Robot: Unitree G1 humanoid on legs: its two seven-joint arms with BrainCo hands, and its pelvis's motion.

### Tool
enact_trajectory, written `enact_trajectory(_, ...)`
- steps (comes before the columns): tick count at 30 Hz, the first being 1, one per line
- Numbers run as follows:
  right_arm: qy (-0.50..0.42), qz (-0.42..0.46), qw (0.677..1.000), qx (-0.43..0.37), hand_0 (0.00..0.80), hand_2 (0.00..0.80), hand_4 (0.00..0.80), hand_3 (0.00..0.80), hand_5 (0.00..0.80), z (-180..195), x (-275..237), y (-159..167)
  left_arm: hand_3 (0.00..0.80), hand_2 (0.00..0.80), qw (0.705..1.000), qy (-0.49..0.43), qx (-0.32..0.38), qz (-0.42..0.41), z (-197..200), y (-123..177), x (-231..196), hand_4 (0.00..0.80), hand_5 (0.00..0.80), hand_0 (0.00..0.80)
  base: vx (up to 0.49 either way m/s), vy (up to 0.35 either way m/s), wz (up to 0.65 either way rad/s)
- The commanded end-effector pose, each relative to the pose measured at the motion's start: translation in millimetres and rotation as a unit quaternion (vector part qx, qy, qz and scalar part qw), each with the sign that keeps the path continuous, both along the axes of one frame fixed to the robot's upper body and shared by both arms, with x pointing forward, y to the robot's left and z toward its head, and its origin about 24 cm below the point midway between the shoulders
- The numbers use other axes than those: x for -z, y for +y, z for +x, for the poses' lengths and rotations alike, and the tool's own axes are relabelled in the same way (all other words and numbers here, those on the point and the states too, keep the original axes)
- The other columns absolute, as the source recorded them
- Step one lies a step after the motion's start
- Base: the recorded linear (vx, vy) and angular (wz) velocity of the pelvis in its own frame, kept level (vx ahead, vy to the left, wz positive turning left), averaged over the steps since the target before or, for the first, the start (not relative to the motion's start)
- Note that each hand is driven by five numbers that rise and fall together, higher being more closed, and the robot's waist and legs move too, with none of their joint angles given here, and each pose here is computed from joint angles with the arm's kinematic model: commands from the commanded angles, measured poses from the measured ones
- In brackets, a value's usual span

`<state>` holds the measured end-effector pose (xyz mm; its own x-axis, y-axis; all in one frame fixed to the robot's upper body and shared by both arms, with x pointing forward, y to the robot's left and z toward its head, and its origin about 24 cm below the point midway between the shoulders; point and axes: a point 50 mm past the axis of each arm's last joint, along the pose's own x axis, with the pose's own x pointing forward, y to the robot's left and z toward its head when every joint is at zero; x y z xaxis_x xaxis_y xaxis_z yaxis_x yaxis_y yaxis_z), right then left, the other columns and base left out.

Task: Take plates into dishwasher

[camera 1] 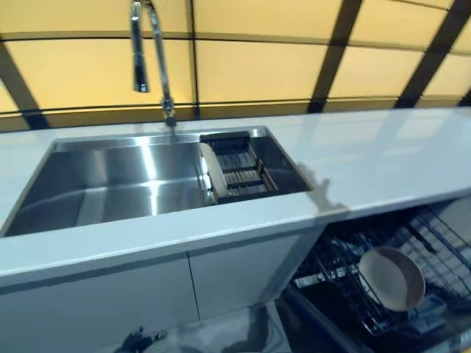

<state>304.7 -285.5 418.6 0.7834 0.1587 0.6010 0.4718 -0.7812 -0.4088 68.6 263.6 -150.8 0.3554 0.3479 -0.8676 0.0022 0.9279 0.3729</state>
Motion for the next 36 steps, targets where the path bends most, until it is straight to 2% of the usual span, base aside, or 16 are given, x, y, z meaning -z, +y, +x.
enact_trajectory(1, -0.006, -0.044, 0.999, -0.016, 0.0, 0.0, 0.0, 0.0, 0.0, -14, -27, 5, 0.0, 0.0, 0.998, -0.06, 0.006, 0.032, 41, 16, -17, 0.0, 0.0, 0.0, 0.087, 0.017, 0.35)
enact_trajectory(6, 0.098, -0.085, 0.985, -0.115, 0.0, 0.0, 0.0, 0.0, 0.0, 12, -1, 44, 0.0, 0.0, 0.998, -0.041, -0.007, 0.045, 43, 35, -23, 0.0, 0.0, 0.0, 0.071, 0.021, 0.34)
enact_trajectory(12, 0.11, -0.105, 0.974, -0.17, 0.0, 0.0, 0.0, 0.0, 0.0, 22, 5, 75, 0.0, 0.0, 0.998, -0.038, -0.018, 0.05, 42, 40, -23, 0.0, 0.0, 0.0, -0.01, -0.006, 0.17)
enact_trajectory(13, 0.118, -0.111, 0.971, -0.175, 0.0, 0.0, 0.0, 0.0, 0.0, 22, 8, 77, 0.0, 0.0, 0.999, -0.039, -0.028, 0.02, 42, 38, -21, 0.0, 0.0, 0.0, -0.01, -0.01, 0.21)
enact_trajectory(16, 0.131, -0.118, 0.966, -0.191, 0.0, 0.0, 0.0, 0.0, 0.0, 21, 19, 81, 0.0, 0.0, 0.998, -0.047, -0.038, 0.025, 30, 31, -15, 0.0, 0.0, 0.0, -0.01, -0.027, 0.11)
enact_trajectory(22, 0.148, -0.12, 0.963, -0.191, 0.0, 0.0, 0.0, 0.0, 0.0, 21, 15, 92, 0.0, 0.0, 0.997, -0.065, -0.034, 0.018, 52, 32, -24, 0.0, 0.0, 0.0, -0.003, 0.001, 0.15)
enact_trajectory(24, 0.138, -0.117, 0.963, -0.202, 0.0, 0.0, 0.0, 0.0, 0.0, 20, 25, 91, 0.0, 0.0, 0.996, -0.076, -0.036, 0.041, 45, 38, -23, 0.0, 0.0, 0.0, -0.08, -0.078, 0.12)
enact_trajectory(31, 0.122, -0.129, 0.963, -0.203, 0.0, 0.0, 0.0, 0.0, 0.0, 20, 32, 98, 0.0, 0.0, 0.993, -0.11, -0.034, 0.016, 55, 28, -25, 0.0, 0.0, 0.0, -0.08, -0.029, 0.06)
enact_trajectory(32, 0.12, -0.129, 0.963, -0.204, 0.0, 0.0, 0.0, 0.0, 0.0, 19, 34, 97, 0.0, 0.0, 0.993, -0.106, -0.023, 0.048, 53, 30, -25, 0.0, 0.0, 0.0, -0.049, -0.052, 0.04)
enact_trajectory(34, 0.119, -0.128, 0.962, -0.209, 0.0, 0.0, 0.0, 0.0, 0.0, 16, 33, 101, 0.0, 0.0, 0.992, -0.109, -0.024, 0.051, 48, 31, -24, 0.0, 0.0, 0.0, -0.014, -0.022, 0.02)
enact_trajectory(36, 0.127, -0.132, 0.961, -0.206, 0.0, 0.0, 0.0, 0.0, 0.0, 17, 27, 104, 0.0, 0.0, 0.993, -0.111, -0.016, 0.047, 61, 33, -32, 0.0, 0.0, 0.0, 0.001, 0.02, 0.01)
